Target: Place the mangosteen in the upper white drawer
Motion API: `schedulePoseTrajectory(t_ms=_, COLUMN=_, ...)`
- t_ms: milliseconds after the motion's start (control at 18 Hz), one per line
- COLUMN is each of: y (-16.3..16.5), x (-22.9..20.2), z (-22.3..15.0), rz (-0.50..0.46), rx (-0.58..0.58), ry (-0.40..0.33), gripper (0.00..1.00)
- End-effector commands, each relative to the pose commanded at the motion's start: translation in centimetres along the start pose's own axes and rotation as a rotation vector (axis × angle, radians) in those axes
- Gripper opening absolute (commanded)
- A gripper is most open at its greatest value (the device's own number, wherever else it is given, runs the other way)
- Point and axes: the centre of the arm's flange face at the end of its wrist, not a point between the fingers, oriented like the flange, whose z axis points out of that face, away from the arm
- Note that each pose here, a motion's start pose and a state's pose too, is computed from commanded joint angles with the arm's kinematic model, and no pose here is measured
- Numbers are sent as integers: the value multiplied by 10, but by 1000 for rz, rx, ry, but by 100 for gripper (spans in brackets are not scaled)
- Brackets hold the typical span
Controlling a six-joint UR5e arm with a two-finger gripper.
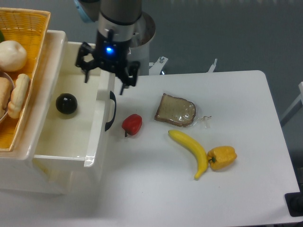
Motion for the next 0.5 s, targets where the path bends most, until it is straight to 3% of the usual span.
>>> schedulePoseTrajectory(t_ms=278, y=7, x=-27, z=23, rz=48, rx=-120, ry=-96, gripper=100)
schedulePoseTrajectory(t_ms=500, y=8, x=-51, z=42, rz=34, rx=-175, ry=-117, gripper=100)
